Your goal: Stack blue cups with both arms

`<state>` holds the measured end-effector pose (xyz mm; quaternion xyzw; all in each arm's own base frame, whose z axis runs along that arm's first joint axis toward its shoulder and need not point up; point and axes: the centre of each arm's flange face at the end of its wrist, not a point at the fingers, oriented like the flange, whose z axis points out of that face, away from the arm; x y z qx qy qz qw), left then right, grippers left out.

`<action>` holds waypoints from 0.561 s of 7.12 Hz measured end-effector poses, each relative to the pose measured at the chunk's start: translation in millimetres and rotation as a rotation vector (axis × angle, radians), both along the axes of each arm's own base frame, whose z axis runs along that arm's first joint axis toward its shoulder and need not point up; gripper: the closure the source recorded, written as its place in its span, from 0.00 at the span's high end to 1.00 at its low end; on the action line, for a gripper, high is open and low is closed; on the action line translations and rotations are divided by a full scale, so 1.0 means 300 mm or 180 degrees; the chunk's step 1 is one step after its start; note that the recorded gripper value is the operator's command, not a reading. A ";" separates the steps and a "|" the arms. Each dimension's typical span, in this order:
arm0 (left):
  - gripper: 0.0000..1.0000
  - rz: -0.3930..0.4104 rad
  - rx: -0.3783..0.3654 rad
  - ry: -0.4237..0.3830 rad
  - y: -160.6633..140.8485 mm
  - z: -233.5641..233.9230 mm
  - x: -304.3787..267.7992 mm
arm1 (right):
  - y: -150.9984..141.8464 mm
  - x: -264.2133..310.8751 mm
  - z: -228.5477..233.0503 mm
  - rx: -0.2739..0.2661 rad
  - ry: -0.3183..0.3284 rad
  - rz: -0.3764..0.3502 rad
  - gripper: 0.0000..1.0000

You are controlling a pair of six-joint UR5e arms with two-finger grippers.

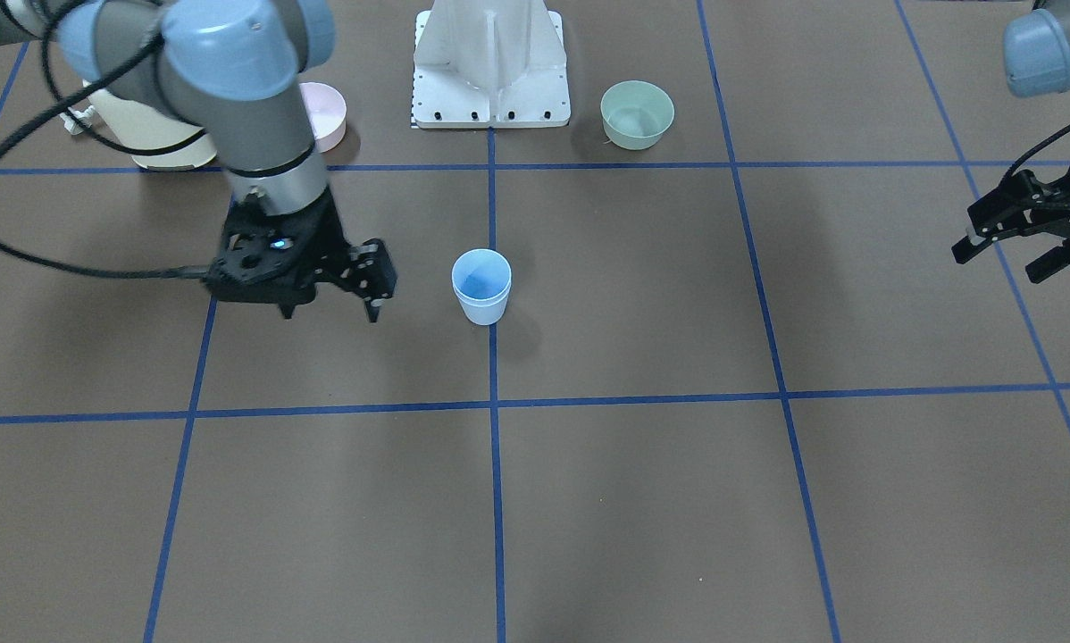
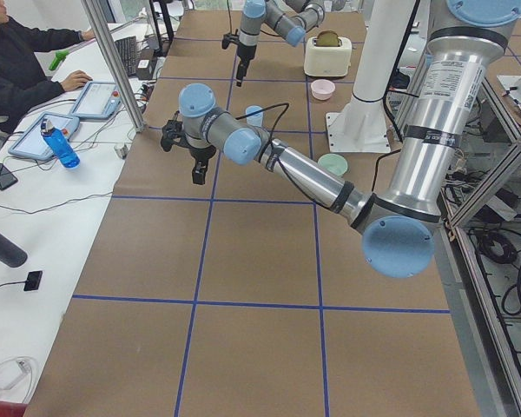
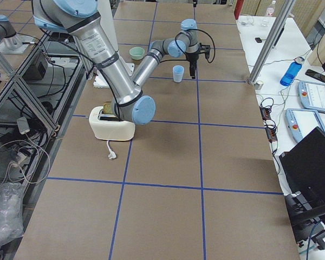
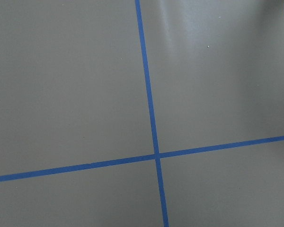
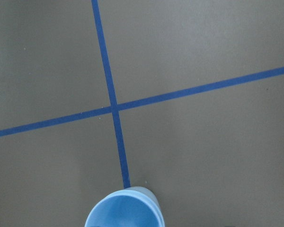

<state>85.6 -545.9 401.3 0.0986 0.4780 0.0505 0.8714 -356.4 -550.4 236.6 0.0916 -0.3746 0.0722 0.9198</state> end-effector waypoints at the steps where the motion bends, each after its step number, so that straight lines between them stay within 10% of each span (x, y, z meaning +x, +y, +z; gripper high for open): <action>1: 0.98 0.0026 0.0057 -0.0044 0.016 0.054 -0.045 | -0.114 0.231 0.169 0.0058 0.0137 -0.0179 1.00; 4: 0.98 0.0085 0.0188 -0.0018 0.023 0.190 -0.237 | -0.288 0.843 0.639 0.0159 0.0031 -0.0489 1.00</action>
